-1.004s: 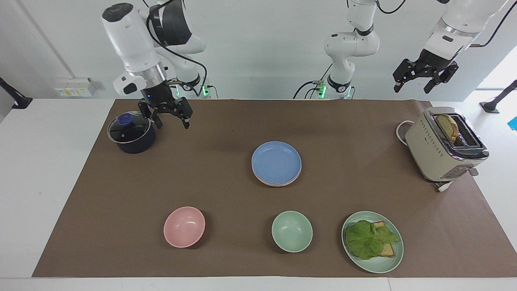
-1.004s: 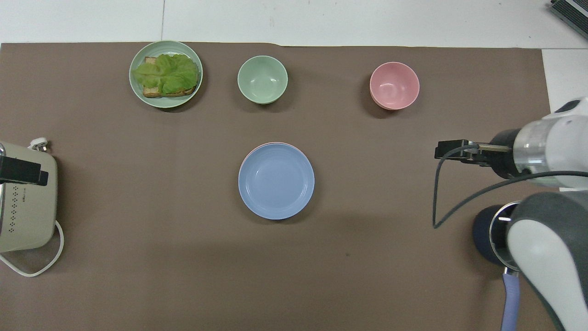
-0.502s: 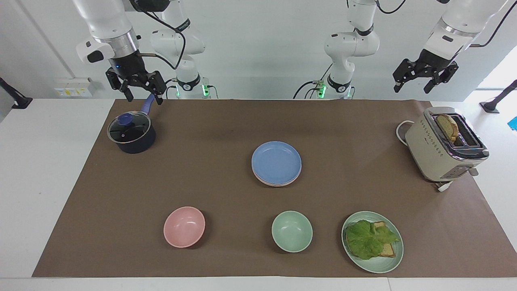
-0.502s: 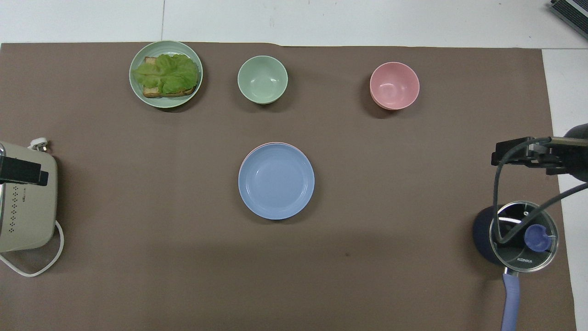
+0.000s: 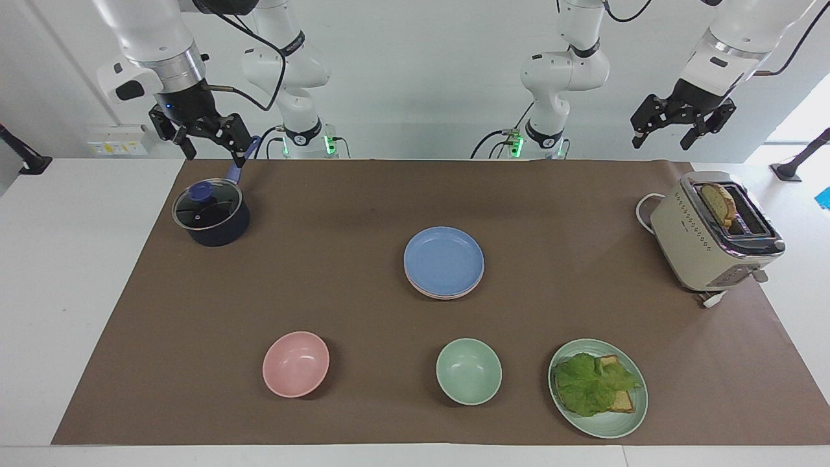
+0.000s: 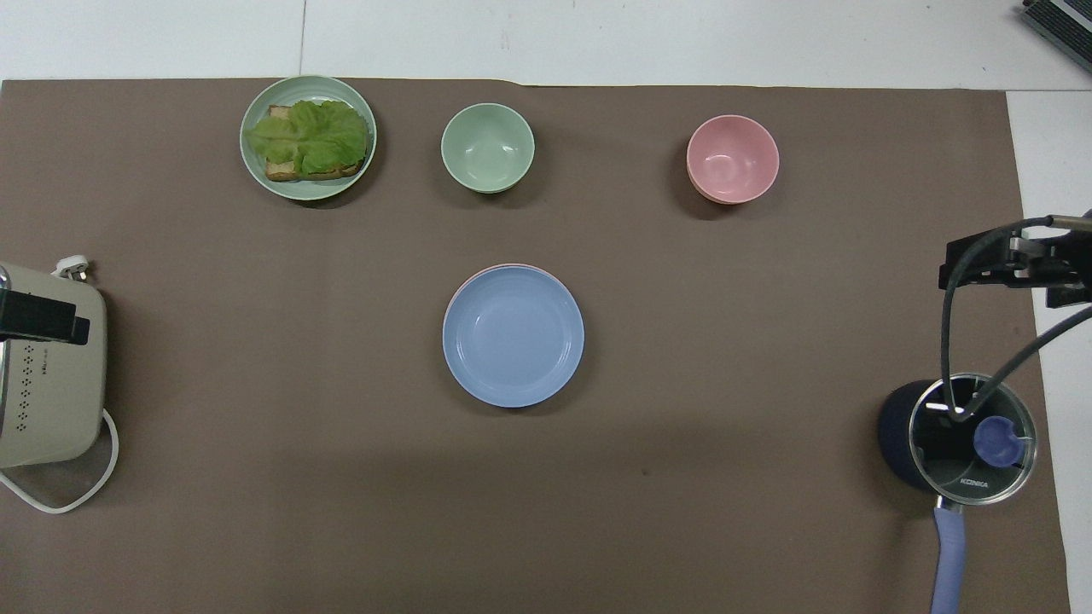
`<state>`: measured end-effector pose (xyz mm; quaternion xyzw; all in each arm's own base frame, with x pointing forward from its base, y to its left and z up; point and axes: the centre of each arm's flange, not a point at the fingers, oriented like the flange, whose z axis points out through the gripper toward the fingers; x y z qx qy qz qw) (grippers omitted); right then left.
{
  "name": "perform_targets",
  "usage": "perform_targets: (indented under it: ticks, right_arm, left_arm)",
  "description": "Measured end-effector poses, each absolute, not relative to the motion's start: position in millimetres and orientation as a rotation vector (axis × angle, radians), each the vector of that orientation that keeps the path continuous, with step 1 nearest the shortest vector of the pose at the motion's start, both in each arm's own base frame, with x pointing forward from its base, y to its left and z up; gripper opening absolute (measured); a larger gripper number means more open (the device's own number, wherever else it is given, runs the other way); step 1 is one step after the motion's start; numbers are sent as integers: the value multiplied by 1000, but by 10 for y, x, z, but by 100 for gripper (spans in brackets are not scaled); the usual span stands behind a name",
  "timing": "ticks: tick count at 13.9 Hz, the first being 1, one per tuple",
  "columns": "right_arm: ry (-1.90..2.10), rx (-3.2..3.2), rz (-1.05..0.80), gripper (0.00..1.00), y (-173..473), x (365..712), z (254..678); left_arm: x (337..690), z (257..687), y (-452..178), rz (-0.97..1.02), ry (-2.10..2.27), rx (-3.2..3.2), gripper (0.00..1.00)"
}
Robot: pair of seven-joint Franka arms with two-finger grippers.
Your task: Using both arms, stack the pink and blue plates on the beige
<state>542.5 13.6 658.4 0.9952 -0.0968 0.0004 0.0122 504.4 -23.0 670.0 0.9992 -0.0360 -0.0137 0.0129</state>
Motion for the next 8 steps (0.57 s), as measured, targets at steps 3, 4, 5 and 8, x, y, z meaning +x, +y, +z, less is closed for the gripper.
perform_targets:
  ticks: [3, 4, 5, 8]
  right_arm:
    - [-290, 3103, -12, 100, 155, 5418, 6566]
    - [-270, 3105, -12, 100, 157, 5418, 6566]
    - [-256, 3106, -12, 100, 157, 5418, 6566]
    - [-244, 3107, -12, 100, 158, 5418, 6566]
  left_arm:
    - [5044, 6700, -230, -43, -112, 3114, 100]
    - [5044, 6700, -230, -43, -112, 3114, 100]
    - [5044, 6700, -230, -43, -112, 3114, 100]
    - [5044, 6700, -230, -43, -112, 3114, 100]
